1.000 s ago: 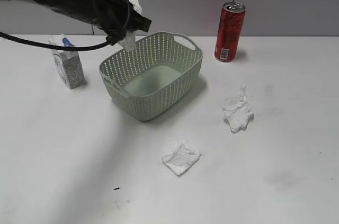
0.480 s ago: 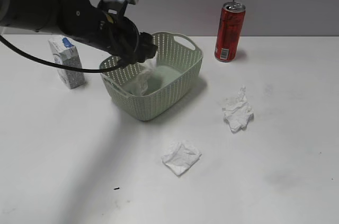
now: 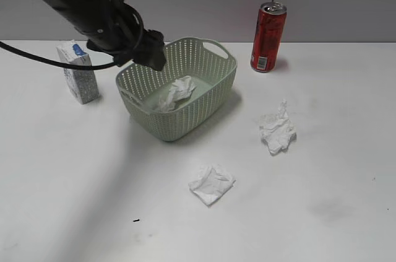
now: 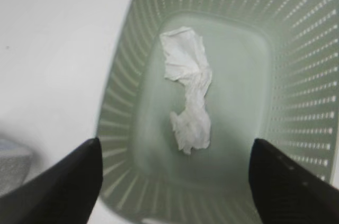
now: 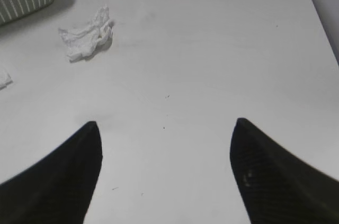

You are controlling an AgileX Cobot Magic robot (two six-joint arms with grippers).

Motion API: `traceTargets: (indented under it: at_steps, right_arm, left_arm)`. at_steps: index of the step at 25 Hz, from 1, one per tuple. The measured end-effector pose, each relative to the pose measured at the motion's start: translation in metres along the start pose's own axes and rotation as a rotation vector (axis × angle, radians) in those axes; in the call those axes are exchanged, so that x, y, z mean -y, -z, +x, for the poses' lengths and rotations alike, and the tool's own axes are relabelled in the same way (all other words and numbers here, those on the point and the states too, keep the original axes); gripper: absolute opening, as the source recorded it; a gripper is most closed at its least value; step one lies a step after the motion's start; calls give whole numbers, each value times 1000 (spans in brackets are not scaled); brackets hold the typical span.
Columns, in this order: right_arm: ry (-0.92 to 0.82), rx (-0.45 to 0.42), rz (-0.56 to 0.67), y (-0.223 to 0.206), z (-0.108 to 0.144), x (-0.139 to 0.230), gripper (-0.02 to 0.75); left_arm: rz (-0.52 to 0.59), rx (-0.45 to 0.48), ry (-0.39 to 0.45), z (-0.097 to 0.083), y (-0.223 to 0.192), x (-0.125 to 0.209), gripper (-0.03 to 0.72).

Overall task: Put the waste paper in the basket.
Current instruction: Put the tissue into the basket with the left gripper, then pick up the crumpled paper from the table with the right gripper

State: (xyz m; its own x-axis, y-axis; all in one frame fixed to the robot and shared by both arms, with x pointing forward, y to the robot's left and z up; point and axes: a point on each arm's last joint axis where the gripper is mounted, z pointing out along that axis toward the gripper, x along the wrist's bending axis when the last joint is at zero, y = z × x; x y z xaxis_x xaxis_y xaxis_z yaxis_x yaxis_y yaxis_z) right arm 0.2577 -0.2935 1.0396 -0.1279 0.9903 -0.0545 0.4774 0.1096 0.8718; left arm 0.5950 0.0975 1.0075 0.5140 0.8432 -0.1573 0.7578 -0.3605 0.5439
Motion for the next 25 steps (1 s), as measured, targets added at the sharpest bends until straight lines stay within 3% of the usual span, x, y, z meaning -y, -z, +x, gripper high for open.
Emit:
traceTargets:
  at_steps: [8, 11, 21, 25]
  right_arm:
    - [-36, -37, 223, -44, -3, -26, 571]
    - [-81, -74, 317, -66, -1, -36, 571]
    - [-93, -109, 569, -152, -7, -76, 571]
    - [-80, -124, 641, -193, -10, -88, 571]
  left_arm:
    - [183, -82, 36, 48, 55, 15, 582]
    - [244, -116, 30, 57, 75, 22, 580]
    - [217, -192, 146, 80, 130, 79, 580]
    - [172, -216, 164, 73, 157, 103, 580]
